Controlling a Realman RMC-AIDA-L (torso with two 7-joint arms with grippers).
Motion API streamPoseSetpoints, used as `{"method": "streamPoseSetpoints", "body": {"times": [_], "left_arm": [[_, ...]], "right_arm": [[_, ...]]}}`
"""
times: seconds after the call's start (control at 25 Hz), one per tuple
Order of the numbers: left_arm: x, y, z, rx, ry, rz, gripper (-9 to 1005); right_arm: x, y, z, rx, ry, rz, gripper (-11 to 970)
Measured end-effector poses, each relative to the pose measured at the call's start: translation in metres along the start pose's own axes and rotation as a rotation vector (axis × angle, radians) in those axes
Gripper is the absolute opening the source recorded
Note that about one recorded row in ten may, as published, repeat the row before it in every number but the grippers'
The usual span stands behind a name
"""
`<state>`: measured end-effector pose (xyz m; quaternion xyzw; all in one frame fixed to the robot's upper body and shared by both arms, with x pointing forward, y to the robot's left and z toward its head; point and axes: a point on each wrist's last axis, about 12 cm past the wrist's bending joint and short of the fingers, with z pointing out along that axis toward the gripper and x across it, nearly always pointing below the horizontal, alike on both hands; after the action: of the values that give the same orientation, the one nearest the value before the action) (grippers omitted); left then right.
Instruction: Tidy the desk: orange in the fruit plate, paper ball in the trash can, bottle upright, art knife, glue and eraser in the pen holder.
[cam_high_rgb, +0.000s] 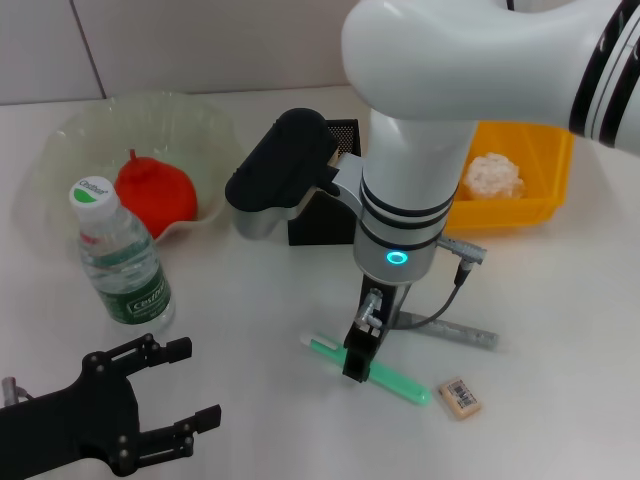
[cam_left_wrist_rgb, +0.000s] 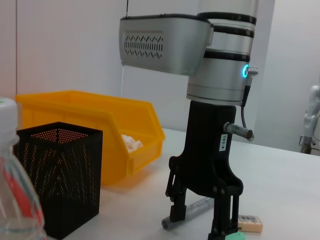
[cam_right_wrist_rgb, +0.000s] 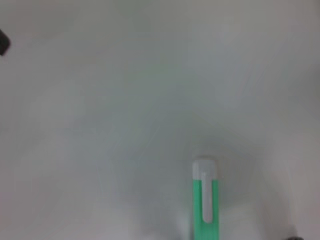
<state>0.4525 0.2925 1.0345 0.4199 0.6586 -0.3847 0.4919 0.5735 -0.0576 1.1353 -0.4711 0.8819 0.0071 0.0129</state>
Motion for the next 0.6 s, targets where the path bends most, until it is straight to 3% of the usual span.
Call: {"method": "streamPoseSetpoints", "body": {"times": [0.6], "left_arm": [[-0.0012,0.0012,0.0009,0.001,-0.002,0.004,802]], "right_arm": [[-0.0031,0.0061,-0.0026,-0.003,-0.020,-0.028,688]]}}
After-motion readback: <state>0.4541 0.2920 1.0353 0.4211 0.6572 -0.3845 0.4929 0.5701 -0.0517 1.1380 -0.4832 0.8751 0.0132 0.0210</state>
